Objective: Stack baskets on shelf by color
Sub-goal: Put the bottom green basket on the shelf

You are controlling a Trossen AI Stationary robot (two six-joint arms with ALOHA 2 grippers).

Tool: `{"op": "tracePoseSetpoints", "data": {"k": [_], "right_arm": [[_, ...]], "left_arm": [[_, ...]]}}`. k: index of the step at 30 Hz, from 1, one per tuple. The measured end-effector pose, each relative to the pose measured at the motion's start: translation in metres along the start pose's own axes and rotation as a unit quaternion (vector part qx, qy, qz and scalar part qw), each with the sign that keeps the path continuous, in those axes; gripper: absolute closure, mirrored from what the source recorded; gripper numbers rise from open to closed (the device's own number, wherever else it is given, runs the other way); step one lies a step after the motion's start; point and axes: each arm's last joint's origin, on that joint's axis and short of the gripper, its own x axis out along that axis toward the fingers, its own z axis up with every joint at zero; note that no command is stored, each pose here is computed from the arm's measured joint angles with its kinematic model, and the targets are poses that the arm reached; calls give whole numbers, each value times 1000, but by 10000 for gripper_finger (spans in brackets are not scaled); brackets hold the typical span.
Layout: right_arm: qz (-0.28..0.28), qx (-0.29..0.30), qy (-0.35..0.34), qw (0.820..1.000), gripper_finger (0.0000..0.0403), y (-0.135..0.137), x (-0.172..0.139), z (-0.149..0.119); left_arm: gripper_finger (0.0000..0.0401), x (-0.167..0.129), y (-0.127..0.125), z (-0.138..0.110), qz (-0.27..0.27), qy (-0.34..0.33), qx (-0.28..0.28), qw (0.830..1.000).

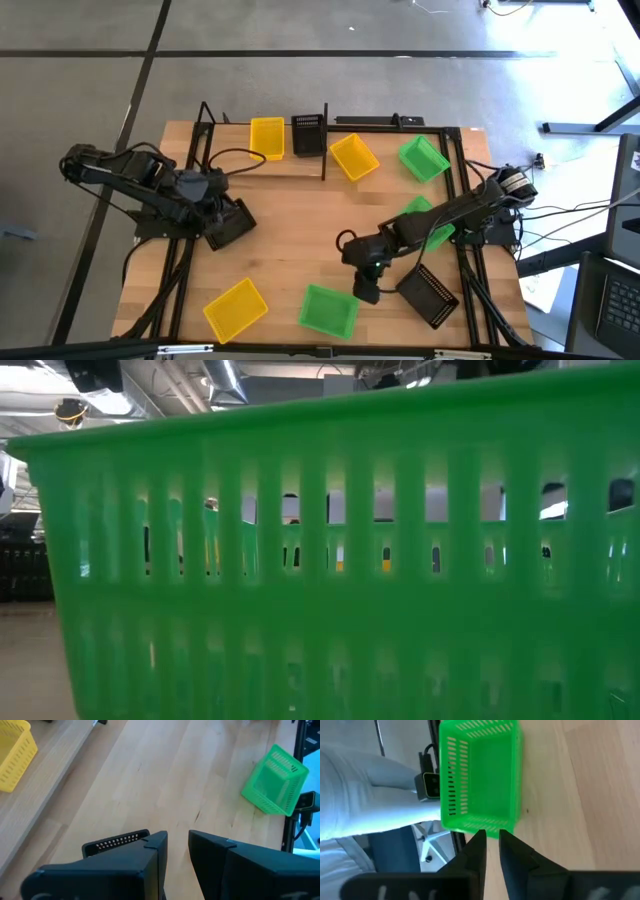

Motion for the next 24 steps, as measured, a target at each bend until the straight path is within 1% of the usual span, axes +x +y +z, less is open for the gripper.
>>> {"op": "tracePoseSetpoints", "data": {"k": [2, 4, 7, 9, 11, 14, 17, 21, 24], "right_arm": [[-4, 10, 3, 1000, 349, -2, 6, 1], [5, 5, -5, 1000, 339, -2, 14, 4], [28, -35, -24, 999, 329, 0, 23, 11], [35, -61, -24, 997, 335, 0, 29, 12], [33, -71, -20, 997, 350, 0, 35, 11], [28, -60, -11, 998, 365, -1, 41, 9], [17, -37, 1, 999, 364, -5, 47, 8], [3, -8, 13, 1000, 344, -10, 55, 7], [1, 0, 15, 1000, 321, -12, 58, 7]], "left_arm": [[331, 0, 0, 0, -1, 1, 1, 1000], [331, 0, 0, 0, -2, 1, 2, 1000], [331, -1, 0, -1, -4, 0, 4, 1000], [331, -1, 0, -1, -4, 1, 5, 1000], [331, -1, 0, -1, -4, 0, 11, 1000], [331, -1, 0, -1, -4, 0, 13, 1000], [331, -1, 0, -1, -4, 1, 14, 1000], [331, -1, 0, -1, -4, 2, 14, 1000], [331, -1, 0, -1, -3, 2, 14, 1000]]}}
